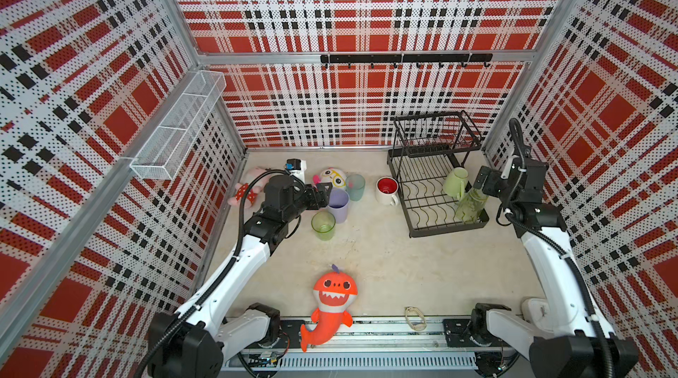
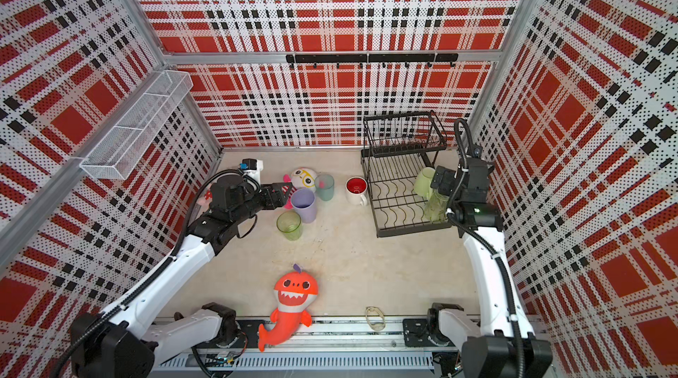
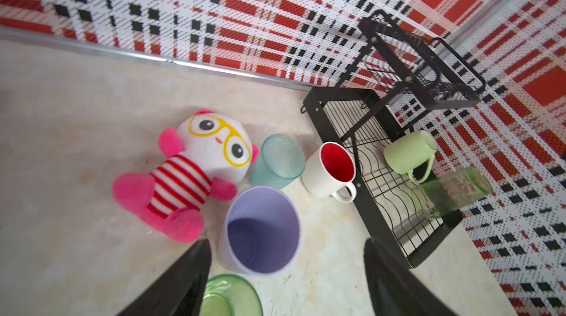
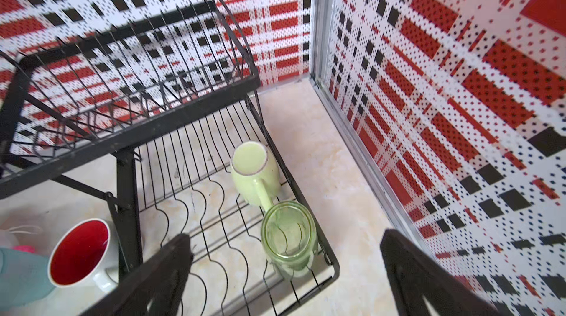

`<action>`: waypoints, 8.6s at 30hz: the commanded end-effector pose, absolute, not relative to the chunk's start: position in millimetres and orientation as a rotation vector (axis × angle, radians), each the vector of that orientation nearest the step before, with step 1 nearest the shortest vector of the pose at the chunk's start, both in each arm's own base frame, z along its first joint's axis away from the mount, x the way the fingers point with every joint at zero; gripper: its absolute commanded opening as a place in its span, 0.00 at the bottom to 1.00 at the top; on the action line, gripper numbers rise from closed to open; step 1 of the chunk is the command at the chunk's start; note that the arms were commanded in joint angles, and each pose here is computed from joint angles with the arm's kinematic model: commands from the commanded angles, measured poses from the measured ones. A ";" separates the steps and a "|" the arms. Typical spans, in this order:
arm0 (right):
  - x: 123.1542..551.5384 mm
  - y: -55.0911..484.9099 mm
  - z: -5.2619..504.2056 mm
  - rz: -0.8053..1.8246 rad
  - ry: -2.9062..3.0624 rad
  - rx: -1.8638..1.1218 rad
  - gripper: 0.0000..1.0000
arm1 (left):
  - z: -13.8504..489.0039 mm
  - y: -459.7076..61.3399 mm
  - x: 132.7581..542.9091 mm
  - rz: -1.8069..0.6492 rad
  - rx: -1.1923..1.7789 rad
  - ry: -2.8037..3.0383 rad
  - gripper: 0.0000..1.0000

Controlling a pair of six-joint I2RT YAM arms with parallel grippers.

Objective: Load cups into a dish rack
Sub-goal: Place the cup upside down at the dish rack, then pick up the cup from the center of the table, then place the cup upside down at the dish rack.

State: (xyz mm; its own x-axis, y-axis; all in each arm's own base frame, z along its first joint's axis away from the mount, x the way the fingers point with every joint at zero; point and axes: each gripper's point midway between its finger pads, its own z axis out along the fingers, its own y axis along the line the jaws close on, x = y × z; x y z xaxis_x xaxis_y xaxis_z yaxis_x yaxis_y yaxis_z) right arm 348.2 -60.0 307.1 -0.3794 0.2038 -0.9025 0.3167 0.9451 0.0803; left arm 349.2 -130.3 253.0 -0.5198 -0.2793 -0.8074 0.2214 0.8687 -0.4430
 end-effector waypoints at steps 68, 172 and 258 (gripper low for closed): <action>346.8 -39.7 319.6 0.088 1.685 0.347 1.00 | 101.2 -109.5 329.6 -0.527 -0.178 2.556 0.00; 267.1 212.4 325.8 1.591 1.890 -0.449 0.73 | 324.5 -333.6 305.2 -1.368 0.689 1.531 0.75; 473.2 40.0 120.5 -0.160 2.452 0.041 0.68 | 235.1 -213.7 374.4 -0.687 0.357 1.962 0.77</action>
